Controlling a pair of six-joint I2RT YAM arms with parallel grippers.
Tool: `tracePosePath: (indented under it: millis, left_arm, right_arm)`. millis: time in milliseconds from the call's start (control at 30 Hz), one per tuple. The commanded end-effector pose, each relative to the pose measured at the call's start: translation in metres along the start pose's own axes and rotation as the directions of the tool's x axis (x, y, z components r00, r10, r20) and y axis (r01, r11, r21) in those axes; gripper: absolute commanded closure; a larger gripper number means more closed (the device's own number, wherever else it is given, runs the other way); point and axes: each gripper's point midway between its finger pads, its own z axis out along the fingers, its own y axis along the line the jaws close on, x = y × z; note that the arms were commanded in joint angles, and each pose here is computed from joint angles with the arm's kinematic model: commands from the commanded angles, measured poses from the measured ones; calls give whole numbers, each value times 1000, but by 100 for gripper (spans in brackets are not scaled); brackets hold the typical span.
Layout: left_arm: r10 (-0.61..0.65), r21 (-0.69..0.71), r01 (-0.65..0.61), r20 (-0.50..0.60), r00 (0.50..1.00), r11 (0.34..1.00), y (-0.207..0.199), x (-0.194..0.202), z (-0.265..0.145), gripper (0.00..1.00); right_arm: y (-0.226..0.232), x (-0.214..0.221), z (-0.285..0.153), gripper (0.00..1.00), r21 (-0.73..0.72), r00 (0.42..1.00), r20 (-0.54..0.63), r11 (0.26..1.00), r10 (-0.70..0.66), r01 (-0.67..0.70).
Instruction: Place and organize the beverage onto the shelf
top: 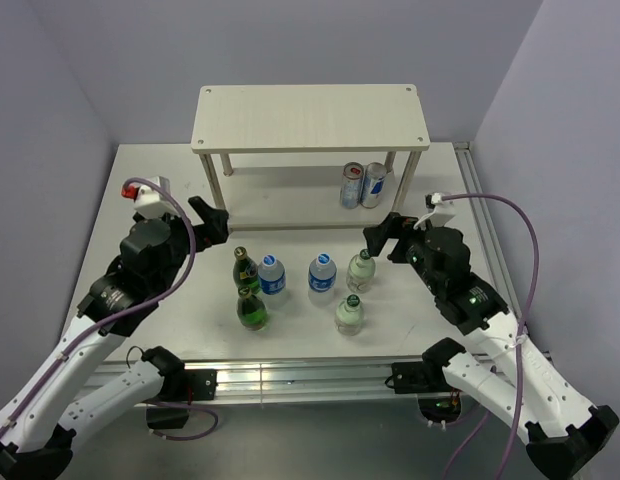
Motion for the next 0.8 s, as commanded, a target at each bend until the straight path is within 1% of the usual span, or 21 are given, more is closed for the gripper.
tracePosePath:
  millis: [0,33,67,133,233,367,567,600,667,767]
  left_arm:
    - [-16,-75,13,-41,999,997,17,22,2,1]
    - [-27,-93,21,-67,997,995,23,38,6,1]
    - [-35,-92,28,-75,997,995,24,45,7,1]
    - [-58,-61,54,-81,995,997,19,60,8,1]
    - [-68,-6,67,-89,994,998,9,73,7,1]
    - [-34,37,38,-106,994,999,0,86,11,1]
    - [15,13,-13,-135,991,1000,2,111,23,1]
    - [9,0,-9,-124,992,1000,3,111,26,2]
    - [26,-32,-31,-138,990,999,8,121,33,5]
    - [37,-87,-49,-136,990,995,15,127,41,6]
  right_arm:
    - [-1,2,3,0,-2,1000,22,1000,-16,16]
    - [-3,5,5,0,3,1000,16,1000,-15,15]
    - [-4,7,6,0,5,1000,12,1000,-14,14]
    - [-5,11,7,0,8,1000,5,1000,-17,17]
    - [-7,13,9,0,16,1000,-4,1000,-17,17]
    - [-9,16,12,0,29,1000,-13,999,-21,21]
    - [-13,17,12,0,47,1000,-8,999,-18,18]
    - [-13,17,12,0,48,1000,-6,999,-17,18]
    - [-14,16,12,0,51,1000,-5,999,-18,18]
    - [-15,17,12,0,54,1000,-4,998,-16,17]
